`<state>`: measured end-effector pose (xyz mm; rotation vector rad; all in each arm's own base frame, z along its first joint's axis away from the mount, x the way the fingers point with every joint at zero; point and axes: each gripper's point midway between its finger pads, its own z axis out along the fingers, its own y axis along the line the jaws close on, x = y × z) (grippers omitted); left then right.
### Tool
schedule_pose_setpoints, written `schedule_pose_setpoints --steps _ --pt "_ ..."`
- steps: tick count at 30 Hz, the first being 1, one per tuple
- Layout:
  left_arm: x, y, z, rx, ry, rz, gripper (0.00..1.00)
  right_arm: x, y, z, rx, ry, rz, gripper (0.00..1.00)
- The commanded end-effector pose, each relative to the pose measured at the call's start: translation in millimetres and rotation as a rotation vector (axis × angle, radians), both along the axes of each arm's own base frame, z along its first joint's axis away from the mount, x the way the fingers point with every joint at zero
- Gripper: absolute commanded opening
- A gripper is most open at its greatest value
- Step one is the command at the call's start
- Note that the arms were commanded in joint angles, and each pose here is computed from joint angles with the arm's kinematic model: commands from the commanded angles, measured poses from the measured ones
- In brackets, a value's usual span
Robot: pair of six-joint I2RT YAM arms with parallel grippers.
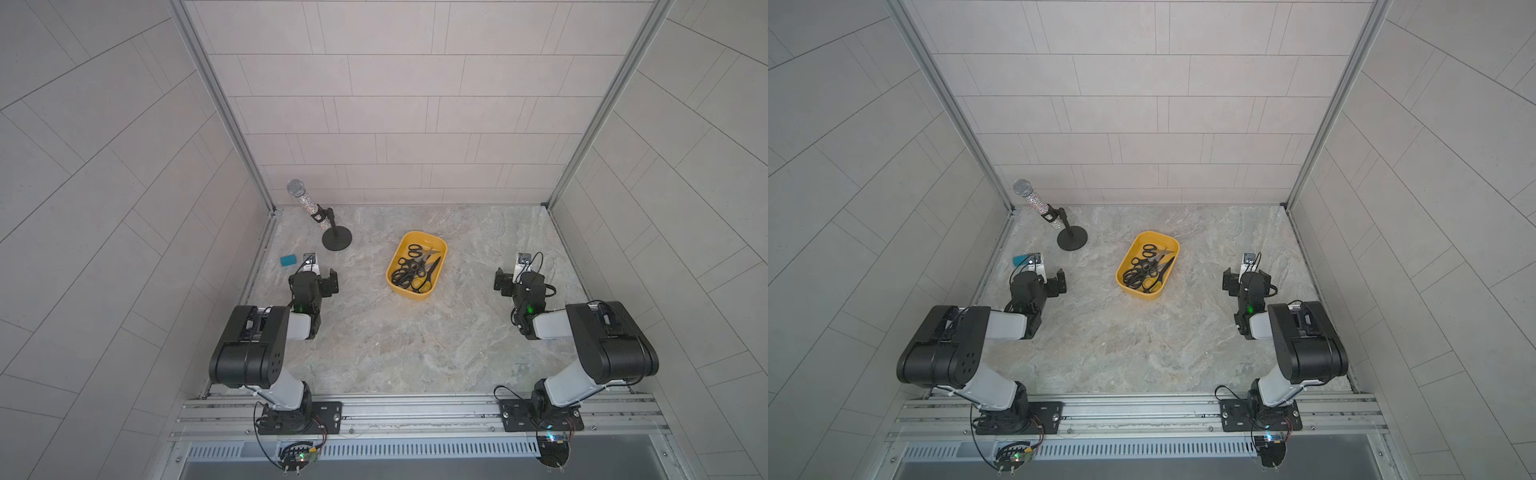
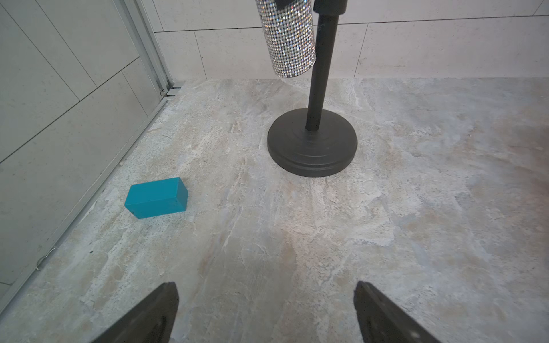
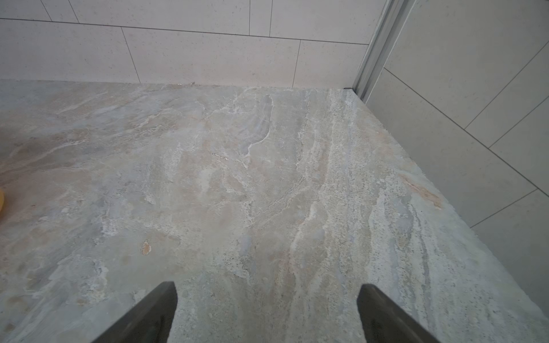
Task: Take the scissors out of the storage box
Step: Pick up the scissors from the storage box.
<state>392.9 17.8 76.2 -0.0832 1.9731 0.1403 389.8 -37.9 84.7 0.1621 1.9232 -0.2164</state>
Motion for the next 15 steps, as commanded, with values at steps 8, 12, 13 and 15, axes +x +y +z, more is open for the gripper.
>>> schedule_pose_setpoints --steps 8,12,13,15 --pt "4.8 1.6 8.8 0.001 -0.025 0.009 1.00 1.7 -0.8 7.0 -0.003 -0.024 -0.004 1.00" --pt "4.6 4.6 8.4 0.003 -0.019 0.028 1.00 1.7 -0.4 7.0 -0.004 -0.024 -0.002 1.00" --pt "4.8 5.1 8.6 0.003 -0.021 0.030 1.00 1.7 -0.7 6.9 -0.003 -0.024 -0.004 1.00" --pt "4.7 4.6 9.1 0.003 -0.022 0.028 1.00 1.6 -0.3 6.9 -0.003 -0.024 -0.002 1.00"
